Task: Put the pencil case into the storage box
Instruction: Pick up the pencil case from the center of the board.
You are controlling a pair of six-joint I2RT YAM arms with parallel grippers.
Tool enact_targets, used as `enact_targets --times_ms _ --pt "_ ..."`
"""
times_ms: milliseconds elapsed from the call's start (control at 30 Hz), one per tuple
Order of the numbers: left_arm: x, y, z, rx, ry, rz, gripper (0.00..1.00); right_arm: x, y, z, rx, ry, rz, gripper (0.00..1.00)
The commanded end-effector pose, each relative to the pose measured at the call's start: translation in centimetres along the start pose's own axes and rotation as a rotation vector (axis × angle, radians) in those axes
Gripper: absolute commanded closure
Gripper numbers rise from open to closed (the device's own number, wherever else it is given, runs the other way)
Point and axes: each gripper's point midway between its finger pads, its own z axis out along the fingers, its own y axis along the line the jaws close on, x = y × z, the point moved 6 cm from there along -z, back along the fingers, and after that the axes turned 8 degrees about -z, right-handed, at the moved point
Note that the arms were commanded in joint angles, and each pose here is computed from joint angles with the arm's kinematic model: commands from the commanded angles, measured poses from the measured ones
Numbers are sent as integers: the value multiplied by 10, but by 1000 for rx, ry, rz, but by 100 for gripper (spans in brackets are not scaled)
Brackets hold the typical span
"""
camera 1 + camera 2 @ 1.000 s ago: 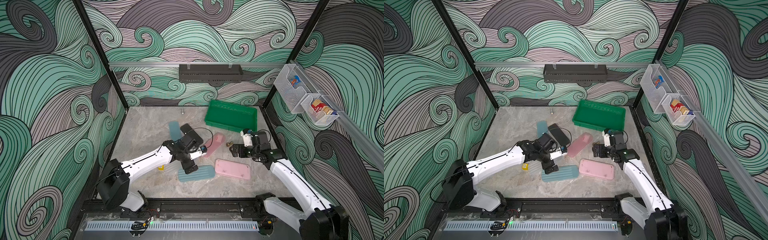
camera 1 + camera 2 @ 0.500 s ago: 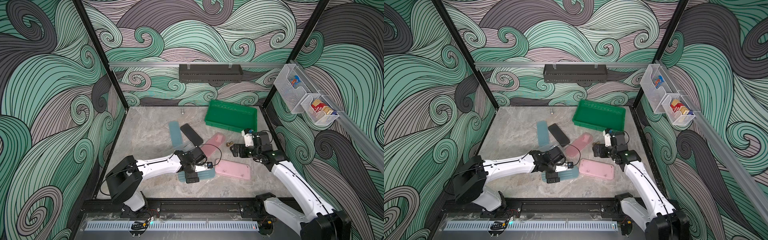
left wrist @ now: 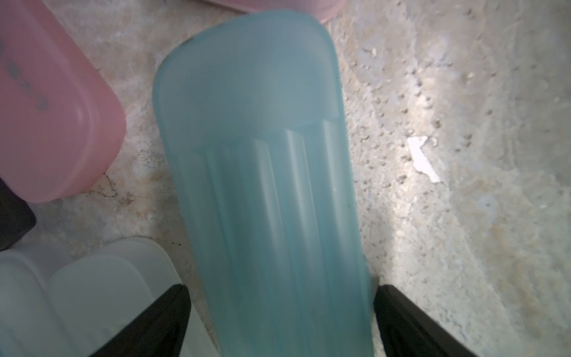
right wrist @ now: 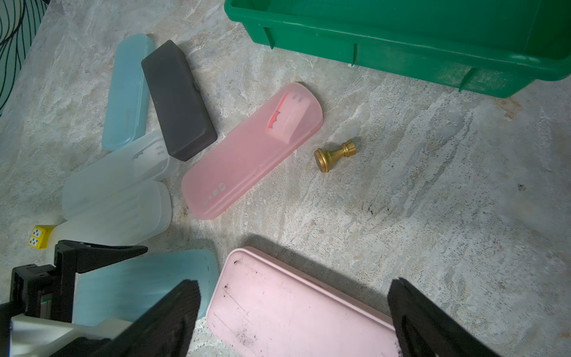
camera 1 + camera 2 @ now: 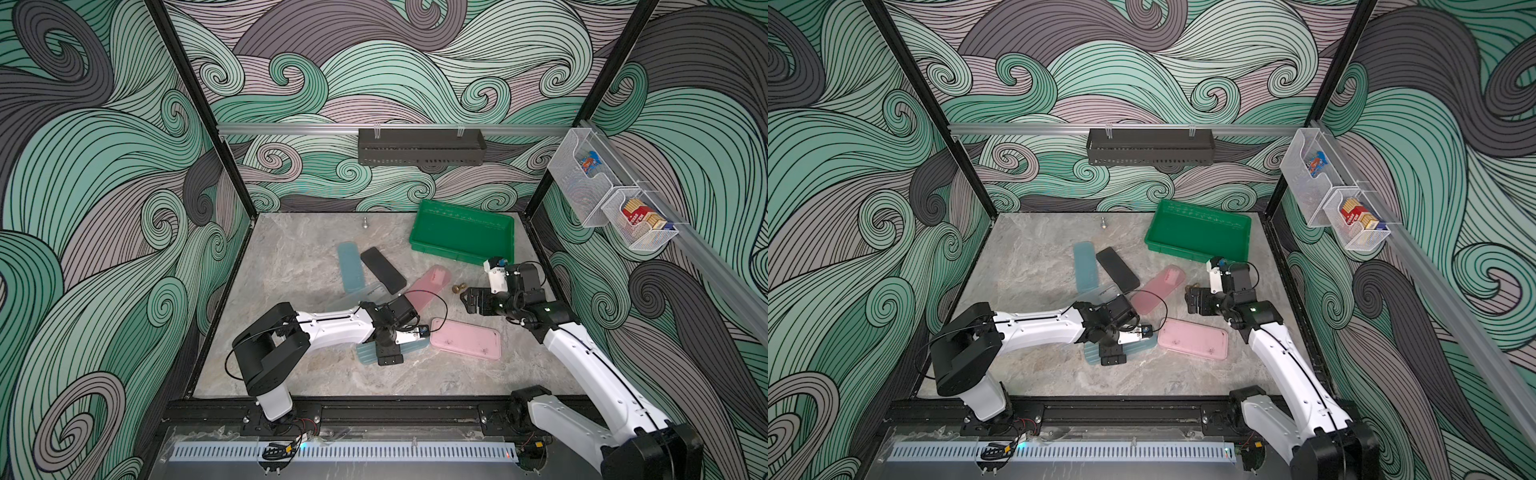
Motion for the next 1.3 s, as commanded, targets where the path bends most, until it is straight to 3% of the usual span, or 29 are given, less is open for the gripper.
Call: enact_targets --times_ms 0,267,567,700,1267 --pt "-11 -5 -2 56 -24 -6 5 -6 1 -7 -2 -28 -4 1" --pt "-12 -11 0 118 -10 -35 13 -6 2 -11 -8 -43 1 1" --pt "-10 -18 14 152 43 -31 30 -6 3 -11 -12 -41 -4 1" --pt "-10 -20 14 155 39 -32 31 -6 3 -10 -14 -39 -6 1" --pt "-4 -2 -52 2 -18 -107 41 -8 4 -11 -21 -45 -9 1"
